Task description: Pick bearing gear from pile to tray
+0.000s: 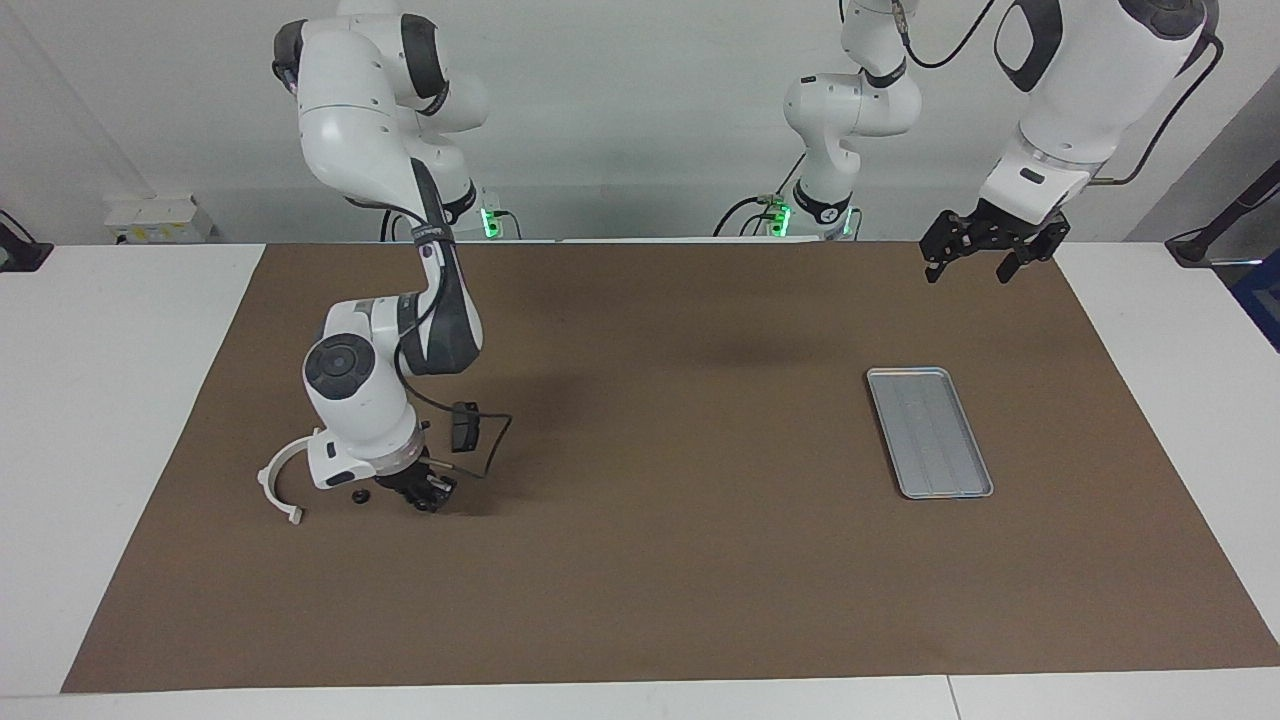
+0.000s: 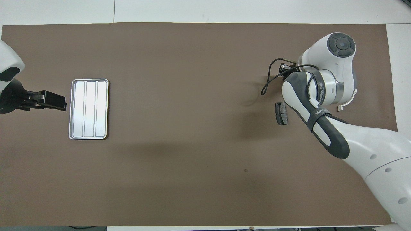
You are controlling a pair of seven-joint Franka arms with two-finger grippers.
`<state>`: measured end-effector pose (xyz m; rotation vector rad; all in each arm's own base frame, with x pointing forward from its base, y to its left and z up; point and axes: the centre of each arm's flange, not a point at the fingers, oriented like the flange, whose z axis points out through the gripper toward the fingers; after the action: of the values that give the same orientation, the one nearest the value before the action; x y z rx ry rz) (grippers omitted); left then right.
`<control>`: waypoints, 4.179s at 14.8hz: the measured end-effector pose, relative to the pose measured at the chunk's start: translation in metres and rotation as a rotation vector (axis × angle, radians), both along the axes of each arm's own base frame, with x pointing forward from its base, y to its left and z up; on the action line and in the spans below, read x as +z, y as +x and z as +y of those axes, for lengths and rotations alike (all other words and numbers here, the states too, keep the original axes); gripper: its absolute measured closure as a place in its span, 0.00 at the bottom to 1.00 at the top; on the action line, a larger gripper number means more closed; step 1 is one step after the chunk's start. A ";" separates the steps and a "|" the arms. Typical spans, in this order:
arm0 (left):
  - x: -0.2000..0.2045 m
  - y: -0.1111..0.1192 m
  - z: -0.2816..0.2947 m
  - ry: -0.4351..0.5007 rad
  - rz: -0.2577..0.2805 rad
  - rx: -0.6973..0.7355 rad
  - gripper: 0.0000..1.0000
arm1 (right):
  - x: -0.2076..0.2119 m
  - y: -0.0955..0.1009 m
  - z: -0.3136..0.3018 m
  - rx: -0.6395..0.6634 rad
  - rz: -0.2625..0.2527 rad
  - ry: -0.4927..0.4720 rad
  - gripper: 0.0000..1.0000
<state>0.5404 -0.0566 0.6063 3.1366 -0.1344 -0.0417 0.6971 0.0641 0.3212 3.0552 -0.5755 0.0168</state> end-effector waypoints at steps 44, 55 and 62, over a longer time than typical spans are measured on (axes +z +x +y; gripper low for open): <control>-0.010 -0.004 0.032 -0.005 -0.031 0.076 0.00 | -0.020 -0.228 0.377 -0.146 0.007 0.019 0.64; -0.016 -0.009 0.032 -0.007 -0.042 0.079 0.00 | -0.032 -0.223 0.374 -0.148 0.001 0.016 0.58; -0.017 -0.009 0.028 -0.006 -0.041 0.226 0.00 | 0.038 -0.159 0.334 -0.237 -0.015 0.019 0.00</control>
<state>0.5313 -0.0288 0.5895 3.1249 0.2195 0.0229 0.5377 0.3982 0.3595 2.9852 -0.9399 0.0285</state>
